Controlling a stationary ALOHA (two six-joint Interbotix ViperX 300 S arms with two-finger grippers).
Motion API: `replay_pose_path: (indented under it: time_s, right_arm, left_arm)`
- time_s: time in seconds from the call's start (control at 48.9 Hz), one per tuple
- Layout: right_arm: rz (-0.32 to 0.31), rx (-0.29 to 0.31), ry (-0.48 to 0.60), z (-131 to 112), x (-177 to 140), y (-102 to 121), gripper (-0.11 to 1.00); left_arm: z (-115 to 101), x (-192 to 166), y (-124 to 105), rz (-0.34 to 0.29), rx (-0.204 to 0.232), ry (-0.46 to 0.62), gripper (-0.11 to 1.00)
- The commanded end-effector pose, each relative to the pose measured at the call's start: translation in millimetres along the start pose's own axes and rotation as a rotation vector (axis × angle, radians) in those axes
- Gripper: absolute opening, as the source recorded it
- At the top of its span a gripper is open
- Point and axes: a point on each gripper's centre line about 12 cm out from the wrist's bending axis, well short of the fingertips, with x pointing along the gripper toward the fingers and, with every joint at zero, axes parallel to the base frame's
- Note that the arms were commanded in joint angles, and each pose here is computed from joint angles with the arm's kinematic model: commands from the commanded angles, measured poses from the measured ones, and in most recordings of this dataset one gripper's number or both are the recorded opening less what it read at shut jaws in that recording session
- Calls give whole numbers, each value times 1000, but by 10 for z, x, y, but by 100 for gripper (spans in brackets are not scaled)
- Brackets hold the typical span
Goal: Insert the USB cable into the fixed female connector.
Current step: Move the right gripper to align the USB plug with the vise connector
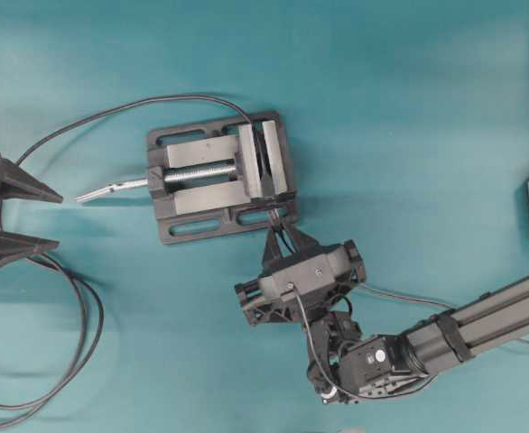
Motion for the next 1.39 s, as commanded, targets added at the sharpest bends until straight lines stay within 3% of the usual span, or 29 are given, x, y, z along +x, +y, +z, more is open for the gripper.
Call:
replay_pose_path:
  time_s: [0.0, 0.409, 0.655, 1.372]
  right_arm:
    - [-1, 38, 4, 127, -24, 35, 20]
    - [-69, 74, 38, 140, 29, 55, 20]
    - [-77, 93, 41, 170, 77, 123, 20]
    - [-115, 72, 44, 209, 165, 106, 20]
  left_arm:
    - [45, 6, -15, -4, -9, -8, 100]
    - [45, 6, -15, -4, -7, -8, 100]
    - [39, 6, -14, -3, -7, -7, 100]
    - [40, 5, -14, -4, -9, -8, 100]
